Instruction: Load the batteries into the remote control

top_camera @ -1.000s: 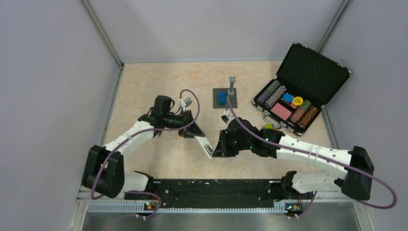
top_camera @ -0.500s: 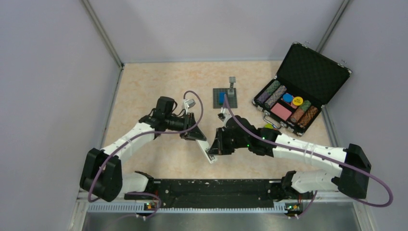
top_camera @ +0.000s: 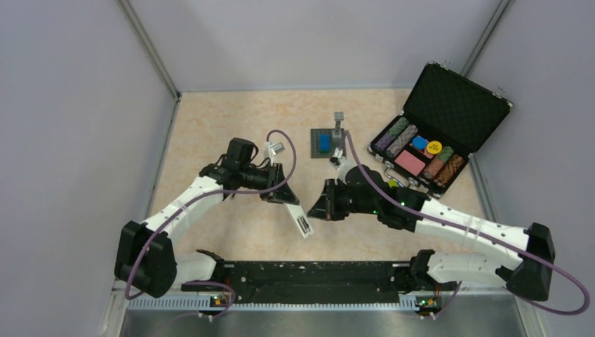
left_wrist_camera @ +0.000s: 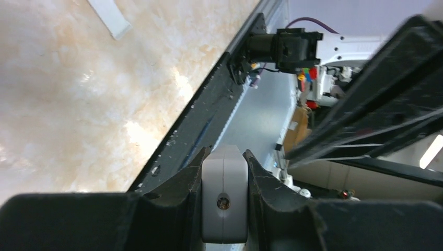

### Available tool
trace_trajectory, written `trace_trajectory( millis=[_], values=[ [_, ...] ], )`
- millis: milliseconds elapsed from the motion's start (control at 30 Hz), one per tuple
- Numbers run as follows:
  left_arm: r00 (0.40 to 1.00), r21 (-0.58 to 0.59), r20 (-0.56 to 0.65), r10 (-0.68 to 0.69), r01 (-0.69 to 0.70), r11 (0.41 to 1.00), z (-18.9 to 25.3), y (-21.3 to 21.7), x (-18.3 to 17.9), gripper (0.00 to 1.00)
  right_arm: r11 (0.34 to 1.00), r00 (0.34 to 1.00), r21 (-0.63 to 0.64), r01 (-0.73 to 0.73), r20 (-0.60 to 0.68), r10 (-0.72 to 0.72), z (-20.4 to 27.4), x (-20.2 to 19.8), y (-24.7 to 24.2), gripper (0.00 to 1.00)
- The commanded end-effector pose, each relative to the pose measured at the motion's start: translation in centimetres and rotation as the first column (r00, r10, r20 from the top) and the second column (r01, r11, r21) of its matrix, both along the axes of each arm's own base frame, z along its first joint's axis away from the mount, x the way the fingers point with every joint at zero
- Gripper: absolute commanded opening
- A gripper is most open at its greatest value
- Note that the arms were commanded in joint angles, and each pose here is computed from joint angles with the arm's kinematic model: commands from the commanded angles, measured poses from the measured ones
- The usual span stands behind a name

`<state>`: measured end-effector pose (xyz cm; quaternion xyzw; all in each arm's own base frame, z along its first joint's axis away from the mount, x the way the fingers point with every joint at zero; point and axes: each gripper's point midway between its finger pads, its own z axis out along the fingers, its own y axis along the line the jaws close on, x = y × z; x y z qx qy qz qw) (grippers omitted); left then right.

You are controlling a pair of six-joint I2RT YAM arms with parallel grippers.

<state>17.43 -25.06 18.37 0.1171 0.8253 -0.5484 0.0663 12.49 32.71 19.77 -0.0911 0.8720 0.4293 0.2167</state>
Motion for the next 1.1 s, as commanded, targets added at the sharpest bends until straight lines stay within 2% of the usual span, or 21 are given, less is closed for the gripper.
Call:
trace_trajectory(
  millis=[0,100,200,267,333,433,600,733,833,933,1067],
  values=[
    [0.985,0.089,0.152,0.078,-0.093,0.992,0.9,1.5,1.9,0.0,0.995,0.986,0.084,0.049,0.152,-0.061,4.9,1.5,-1.2,0.08],
    [0.956,0.188,0.204,0.211,-0.25,0.95,0.7,4.0,4.0,0.0,0.996,0.982,0.045,0.078,0.167,-0.085,4.2,2.2,-1.5,0.25],
    [0.906,0.282,0.282,0.315,-0.392,0.875,1.0,7.0,5.5,0.0,0.994,0.979,-0.002,0.109,0.174,-0.107,3.0,3.5,-0.7,0.3],
    [0.851,0.37,0.347,0.394,-0.511,0.776,1.3,9.9,6.3,0.0,0.991,0.974,-0.034,0.127,0.192,-0.118,2.4,4.8,0.2,0.3],
    [0.788,0.45,0.424,0.446,-0.61,0.652,1.7,12.9,6.5,0.0,0.988,0.969,-0.068,0.14,0.212,-0.123,2.0,6.0,1.4,0.32],
    [0.682,0.5,0.537,0.496,-0.731,0.464,3.0,17.1,6.5,0.0,0.975,0.958,-0.141,0.171,0.257,-0.131,0.9,7.9,3.6,0.37],
    [0.493,0.479,0.672,0.553,-0.858,0.182,5.8,22.8,5.1,0.0,0.948,0.943,-0.228,0.223,0.296,-0.151,-1.9,9.7,8.9,0.42],
    [0.331,0.43,0.745,0.579,-0.902,-0.037,7.7,26.8,3.0,0.0,0.93,0.938,-0.251,0.268,0.287,-0.193,-4.3,10.6,12.9,0.45],
    [0.226,0.364,0.786,0.575,-0.922,-0.135,9.8,28.8,1.4,0.0,0.924,0.938,-0.246,0.292,0.264,-0.225,-5.8,11.2,15.8,0.46],
    [0.129,0.289,0.815,0.565,-0.936,-0.203,11.6,30.5,-0.4,0.0,0.908,0.926,-0.252,0.335,0.268,-0.267,-7.7,11.8,18.4,0.47],
    [0.04,0.199,0.821,0.569,-0.955,-0.22,13.1,31.4,-2.0,0.0,0.877,0.898,-0.27,0.397,0.311,-0.31,-10.1,12.5,21.2,0.47]
  ],
)
